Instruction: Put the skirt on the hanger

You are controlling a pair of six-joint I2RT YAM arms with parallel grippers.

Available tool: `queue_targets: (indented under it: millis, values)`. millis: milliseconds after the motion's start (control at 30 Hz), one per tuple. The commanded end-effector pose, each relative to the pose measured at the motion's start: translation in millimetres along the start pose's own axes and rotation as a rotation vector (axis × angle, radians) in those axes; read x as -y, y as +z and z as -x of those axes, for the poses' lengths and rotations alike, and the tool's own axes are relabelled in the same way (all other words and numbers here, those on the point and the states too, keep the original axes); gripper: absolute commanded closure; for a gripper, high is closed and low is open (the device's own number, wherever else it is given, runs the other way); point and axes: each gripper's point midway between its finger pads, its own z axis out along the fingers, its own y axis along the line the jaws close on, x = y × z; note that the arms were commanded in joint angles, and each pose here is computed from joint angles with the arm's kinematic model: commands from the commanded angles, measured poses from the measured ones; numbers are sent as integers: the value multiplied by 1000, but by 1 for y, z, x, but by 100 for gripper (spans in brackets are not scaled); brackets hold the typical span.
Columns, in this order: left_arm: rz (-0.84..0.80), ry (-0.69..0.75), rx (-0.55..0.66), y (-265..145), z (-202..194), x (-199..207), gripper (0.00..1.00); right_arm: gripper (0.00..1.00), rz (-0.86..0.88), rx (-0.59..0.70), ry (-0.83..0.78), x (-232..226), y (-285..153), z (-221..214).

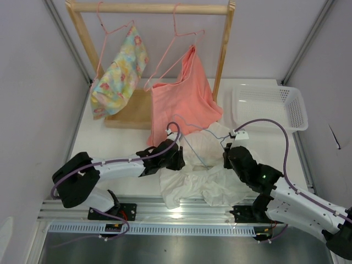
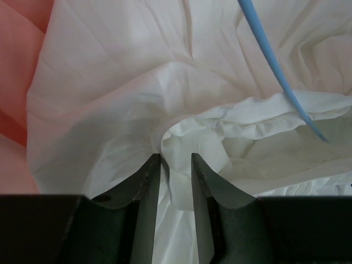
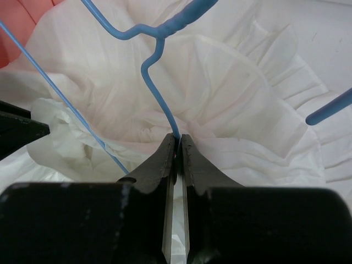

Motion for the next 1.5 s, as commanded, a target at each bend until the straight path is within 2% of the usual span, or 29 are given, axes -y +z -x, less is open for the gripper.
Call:
queue_targets:
  millis: [0, 67, 133, 233, 367, 633, 867, 1133, 1467]
  values:
    - [-57, -16, 52, 3, 19, 19, 74, 100, 33, 68, 36, -15, -5, 29]
    - [-51, -10, 40, 6, 17, 18, 81, 100, 32, 70, 31, -16, -5, 29]
    - [-45, -7, 38, 7, 16, 16, 100, 100, 35, 74, 28, -17, -6, 31]
    - [-26, -26, 64, 2, 27, 7, 100, 100, 41, 65, 17, -19, -6, 30]
    - [24, -99, 98, -14, 58, -28, 100, 100, 84, 67, 0, -31, -9, 27]
    - [97, -179, 224, -53, 127, -69, 100, 100, 119, 67, -80, -51, -20, 14]
    - [118, -223, 298, -79, 170, -90, 100, 100, 124, 73, -166, -63, -29, 3]
    - [191, -213, 345, -107, 185, -109, 100, 100, 51, 39, -250, -57, -26, -10]
    - [345, -144, 409, -138, 210, -135, 100, 100, 42, -8, -406, -79, -28, -20]
